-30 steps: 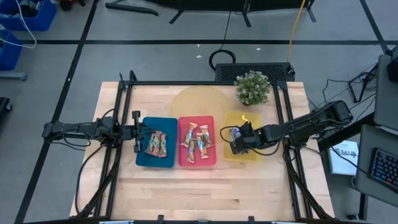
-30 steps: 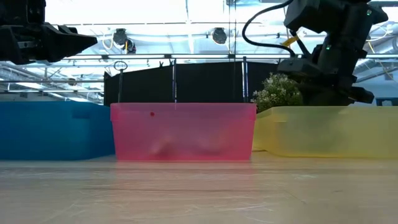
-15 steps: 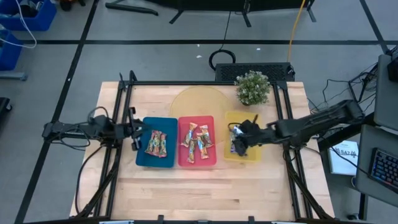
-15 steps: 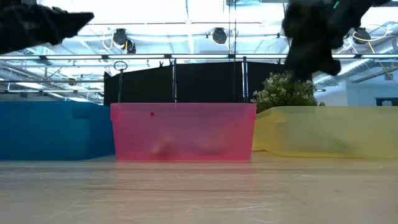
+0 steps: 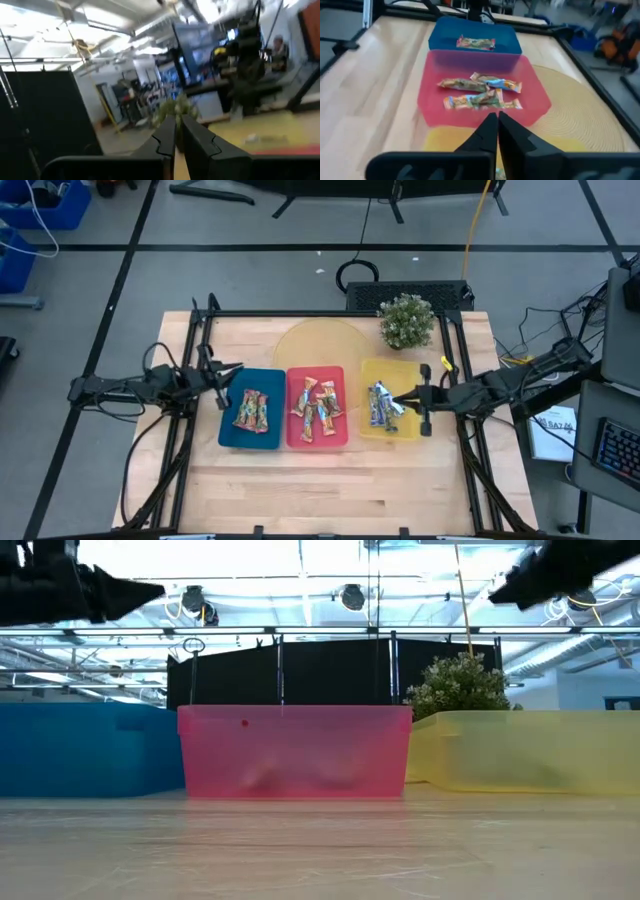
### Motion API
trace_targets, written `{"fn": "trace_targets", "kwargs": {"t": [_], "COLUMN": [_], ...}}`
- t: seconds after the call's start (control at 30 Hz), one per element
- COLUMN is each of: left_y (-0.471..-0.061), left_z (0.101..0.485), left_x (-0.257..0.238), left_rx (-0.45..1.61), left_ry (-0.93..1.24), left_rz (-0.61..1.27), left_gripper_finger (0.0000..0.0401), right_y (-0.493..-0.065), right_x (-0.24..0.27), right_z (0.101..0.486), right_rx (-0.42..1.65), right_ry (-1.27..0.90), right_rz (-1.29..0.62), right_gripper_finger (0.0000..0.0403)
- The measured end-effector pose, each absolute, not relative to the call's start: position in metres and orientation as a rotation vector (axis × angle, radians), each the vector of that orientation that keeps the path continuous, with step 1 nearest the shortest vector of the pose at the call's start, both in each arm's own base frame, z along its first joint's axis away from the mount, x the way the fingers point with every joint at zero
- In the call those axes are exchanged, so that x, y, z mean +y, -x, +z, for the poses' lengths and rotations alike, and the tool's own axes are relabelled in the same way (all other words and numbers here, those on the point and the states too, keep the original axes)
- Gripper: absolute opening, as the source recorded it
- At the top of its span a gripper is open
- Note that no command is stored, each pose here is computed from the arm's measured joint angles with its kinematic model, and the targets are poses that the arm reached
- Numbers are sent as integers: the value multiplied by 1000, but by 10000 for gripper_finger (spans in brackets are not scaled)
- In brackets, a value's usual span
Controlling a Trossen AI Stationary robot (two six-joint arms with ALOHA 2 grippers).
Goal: Pick and place Granola Bars by type
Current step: Return to Home Position
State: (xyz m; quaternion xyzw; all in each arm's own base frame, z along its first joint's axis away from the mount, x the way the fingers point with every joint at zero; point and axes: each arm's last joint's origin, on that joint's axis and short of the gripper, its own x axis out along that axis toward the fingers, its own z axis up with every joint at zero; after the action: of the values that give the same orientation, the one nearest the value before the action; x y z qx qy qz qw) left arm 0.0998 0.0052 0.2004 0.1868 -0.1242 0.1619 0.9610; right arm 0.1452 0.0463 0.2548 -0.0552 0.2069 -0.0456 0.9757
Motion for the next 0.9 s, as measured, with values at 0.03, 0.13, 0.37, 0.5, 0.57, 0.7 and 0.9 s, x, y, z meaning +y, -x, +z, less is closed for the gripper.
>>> {"fn": "trace_targets", "kwargs": {"t": [0.03,0.13,0.37,0.5,0.57,0.7,0.9], "left_y": [-100,-102,-101,-101,-101,-101,-101], "left_z": [198,194,199,199,199,199,197], "left_x": [5,1,3,6,6,8,12], "left_rx": [-227,-213,-287,-285,-290,-293,-260], "left_ry": [-392,-459,-445,-387,-382,-377,-327], "left_rz": [325,180,75,93,84,84,96], "left_gripper_finger": [36,13,4,3,3,2,1], "right_y": [-140,-129,-112,-102,-96,-83,-79], "right_x": [44,40,26,22,20,15,9], "right_z": [248,230,215,217,221,221,221], "right_rx": [399,293,147,92,43,13,3], "right_ry": [127,159,136,144,117,97,48], "right_rz": [-86,-47,-80,-87,-89,-101,-165], "right_gripper_finger": [2,1,0,0,0,0,0]}}
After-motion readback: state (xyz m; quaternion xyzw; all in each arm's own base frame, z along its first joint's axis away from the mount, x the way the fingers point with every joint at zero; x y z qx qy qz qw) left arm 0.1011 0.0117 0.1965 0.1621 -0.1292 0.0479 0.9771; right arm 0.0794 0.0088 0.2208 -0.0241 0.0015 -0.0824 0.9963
